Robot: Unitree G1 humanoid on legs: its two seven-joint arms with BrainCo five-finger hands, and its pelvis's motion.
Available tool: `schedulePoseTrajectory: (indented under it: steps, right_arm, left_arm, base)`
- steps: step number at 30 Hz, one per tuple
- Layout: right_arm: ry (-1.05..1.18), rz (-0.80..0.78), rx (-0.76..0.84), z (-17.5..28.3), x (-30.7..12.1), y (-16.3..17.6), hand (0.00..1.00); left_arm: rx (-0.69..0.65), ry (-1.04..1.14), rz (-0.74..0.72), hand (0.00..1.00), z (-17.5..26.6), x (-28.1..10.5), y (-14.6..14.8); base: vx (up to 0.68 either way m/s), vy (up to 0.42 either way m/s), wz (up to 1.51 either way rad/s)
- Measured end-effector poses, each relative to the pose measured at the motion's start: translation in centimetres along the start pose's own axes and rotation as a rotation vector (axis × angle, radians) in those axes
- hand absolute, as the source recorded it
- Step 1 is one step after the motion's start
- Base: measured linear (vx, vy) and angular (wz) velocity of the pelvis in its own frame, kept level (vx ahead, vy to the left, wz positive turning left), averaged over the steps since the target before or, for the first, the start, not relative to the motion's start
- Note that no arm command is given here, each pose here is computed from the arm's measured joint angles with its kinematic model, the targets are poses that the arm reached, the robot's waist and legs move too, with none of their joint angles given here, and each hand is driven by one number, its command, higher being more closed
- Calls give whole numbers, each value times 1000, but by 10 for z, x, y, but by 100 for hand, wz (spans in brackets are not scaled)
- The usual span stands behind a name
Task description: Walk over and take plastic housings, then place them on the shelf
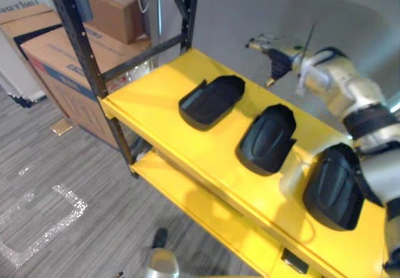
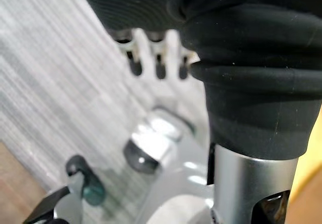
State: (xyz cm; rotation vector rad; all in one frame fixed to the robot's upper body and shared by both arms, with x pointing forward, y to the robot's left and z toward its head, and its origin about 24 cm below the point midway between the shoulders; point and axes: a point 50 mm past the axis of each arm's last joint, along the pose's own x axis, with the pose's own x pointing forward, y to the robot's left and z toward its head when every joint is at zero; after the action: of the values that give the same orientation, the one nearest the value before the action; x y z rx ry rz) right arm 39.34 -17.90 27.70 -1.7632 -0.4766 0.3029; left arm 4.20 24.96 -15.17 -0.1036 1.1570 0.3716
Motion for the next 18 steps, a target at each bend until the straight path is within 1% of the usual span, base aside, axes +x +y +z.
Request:
schedulePoseTrajectory:
  steps: [7,12,16,18]
  right_arm:
    - [-79,116,-43,2,-7,11,0]
    - [-151,157,-71,9,-8,15,0]
    - [-198,258,-110,13,-10,29,0]
    - [-211,269,-112,14,-11,31,0]
  left_arm:
    - [11,-2,-2,0,0,0,0]
    - [21,-10,6,0,3,0,6]
    - [39,-14,2,0,6,0,8]
    - [50,-14,0,0,6,0,8]
  base:
    - [0,0,0]
    - [-4,1,1]
    - [-21,6,4]
    - [-12,-3,7]
